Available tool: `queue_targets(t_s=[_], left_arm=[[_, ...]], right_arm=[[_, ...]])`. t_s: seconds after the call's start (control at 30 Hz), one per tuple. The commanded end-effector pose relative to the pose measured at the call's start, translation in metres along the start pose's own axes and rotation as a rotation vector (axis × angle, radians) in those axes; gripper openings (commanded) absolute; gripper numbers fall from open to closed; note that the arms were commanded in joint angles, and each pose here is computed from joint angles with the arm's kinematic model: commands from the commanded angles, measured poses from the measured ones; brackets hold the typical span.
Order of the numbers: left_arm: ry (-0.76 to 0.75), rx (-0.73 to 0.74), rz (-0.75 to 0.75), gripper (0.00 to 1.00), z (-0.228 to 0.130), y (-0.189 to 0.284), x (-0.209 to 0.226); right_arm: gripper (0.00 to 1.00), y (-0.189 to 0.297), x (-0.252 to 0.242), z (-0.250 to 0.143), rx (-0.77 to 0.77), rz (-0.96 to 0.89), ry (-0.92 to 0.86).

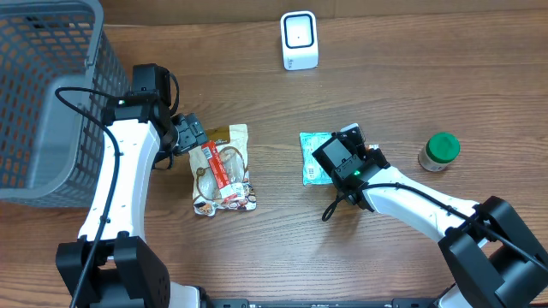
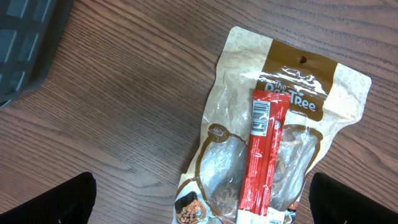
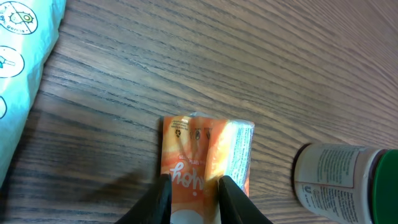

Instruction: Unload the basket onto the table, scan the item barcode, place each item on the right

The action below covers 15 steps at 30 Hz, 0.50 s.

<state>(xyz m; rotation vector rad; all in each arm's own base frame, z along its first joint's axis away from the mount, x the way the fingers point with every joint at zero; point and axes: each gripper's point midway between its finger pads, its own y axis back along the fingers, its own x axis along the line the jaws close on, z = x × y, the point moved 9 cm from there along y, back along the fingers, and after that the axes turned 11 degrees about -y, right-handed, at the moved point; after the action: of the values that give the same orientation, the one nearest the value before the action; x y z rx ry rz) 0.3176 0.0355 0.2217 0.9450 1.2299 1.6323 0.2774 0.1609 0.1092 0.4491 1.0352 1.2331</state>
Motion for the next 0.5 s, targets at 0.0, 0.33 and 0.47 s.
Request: queue_targets(t_s=[0.0,0.33,0.47], left_arm=[[0.012,-0.019,0.004,1.0,0.0036,0.0042,0.0003],[0.012,-0.019,0.005,1.0,0.0036,0.0042,0.0003],[0.012,-0.019,0.005,1.0,0.0036,0.0042,0.0003]], right_arm=[[0.26,0.0025,0.0035,0.0006,-0.009,0.015,-0.004],[0.26,0.0025,0.0037,0.0009,-0.011,0.016,-0.006],[0.26,0.0043,0.0052,0.0028,-0.014,0.023,-0.006]])
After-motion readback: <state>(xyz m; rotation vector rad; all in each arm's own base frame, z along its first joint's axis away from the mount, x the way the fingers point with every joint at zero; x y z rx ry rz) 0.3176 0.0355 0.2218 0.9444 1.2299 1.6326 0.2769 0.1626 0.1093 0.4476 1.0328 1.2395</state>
